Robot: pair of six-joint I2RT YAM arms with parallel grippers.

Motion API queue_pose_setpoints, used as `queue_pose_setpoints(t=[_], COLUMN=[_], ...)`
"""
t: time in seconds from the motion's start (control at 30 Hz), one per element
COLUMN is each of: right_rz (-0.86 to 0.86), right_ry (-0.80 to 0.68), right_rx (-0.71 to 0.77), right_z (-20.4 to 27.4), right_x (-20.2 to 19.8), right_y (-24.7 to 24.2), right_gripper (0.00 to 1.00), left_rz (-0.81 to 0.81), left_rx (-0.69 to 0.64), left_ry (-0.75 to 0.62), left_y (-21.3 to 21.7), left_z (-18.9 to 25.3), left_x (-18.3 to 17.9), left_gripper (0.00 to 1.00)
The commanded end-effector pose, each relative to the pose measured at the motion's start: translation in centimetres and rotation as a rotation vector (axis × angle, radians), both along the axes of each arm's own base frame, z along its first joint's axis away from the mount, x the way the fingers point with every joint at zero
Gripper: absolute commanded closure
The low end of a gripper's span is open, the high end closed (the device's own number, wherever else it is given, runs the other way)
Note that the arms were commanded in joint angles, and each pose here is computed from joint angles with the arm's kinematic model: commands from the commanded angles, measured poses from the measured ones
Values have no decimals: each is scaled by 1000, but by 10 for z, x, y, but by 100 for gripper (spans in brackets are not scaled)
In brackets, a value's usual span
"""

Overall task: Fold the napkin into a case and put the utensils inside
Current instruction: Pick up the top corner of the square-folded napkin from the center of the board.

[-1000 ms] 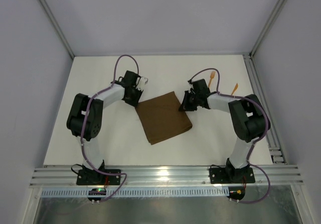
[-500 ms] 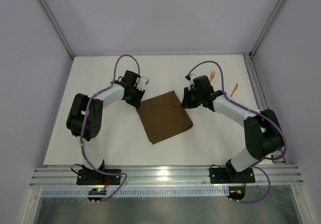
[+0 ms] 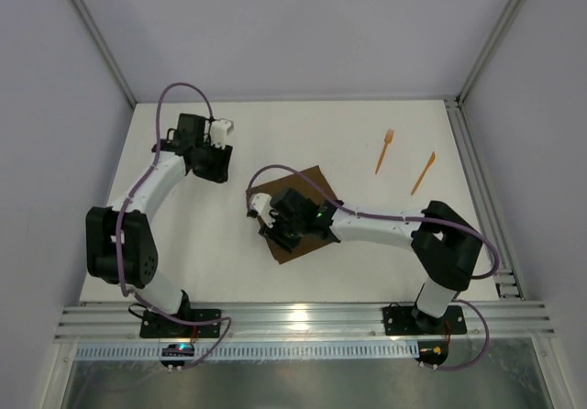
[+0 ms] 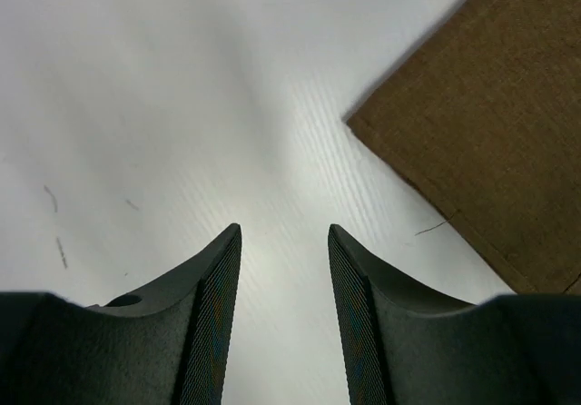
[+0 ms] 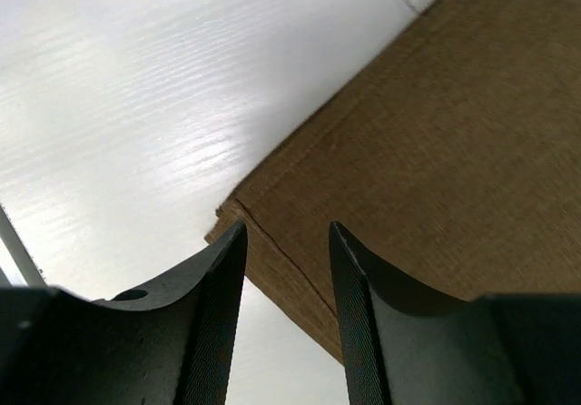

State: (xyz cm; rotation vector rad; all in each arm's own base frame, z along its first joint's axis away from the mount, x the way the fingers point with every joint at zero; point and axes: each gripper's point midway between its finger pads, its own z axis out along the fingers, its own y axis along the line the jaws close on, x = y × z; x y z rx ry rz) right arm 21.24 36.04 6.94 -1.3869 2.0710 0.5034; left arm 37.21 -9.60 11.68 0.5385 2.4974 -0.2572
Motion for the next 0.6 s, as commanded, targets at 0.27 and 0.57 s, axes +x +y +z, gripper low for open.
queue_pose_setpoints(t=[0.27,0.57], right_rz=[124,96], right_ry=[-62,-87], right_rx=[-150,-229], right_z=[-24,-38], right_x=[-19,-15], right_y=[24,15], right_gripper=[51,51], left_rz=[4,0], left_rx=[-30,-42], left_ry=[43,71], left_y=[15,14], left_z=[4,-2], left_x=[-19,-21], left_gripper=[53,53])
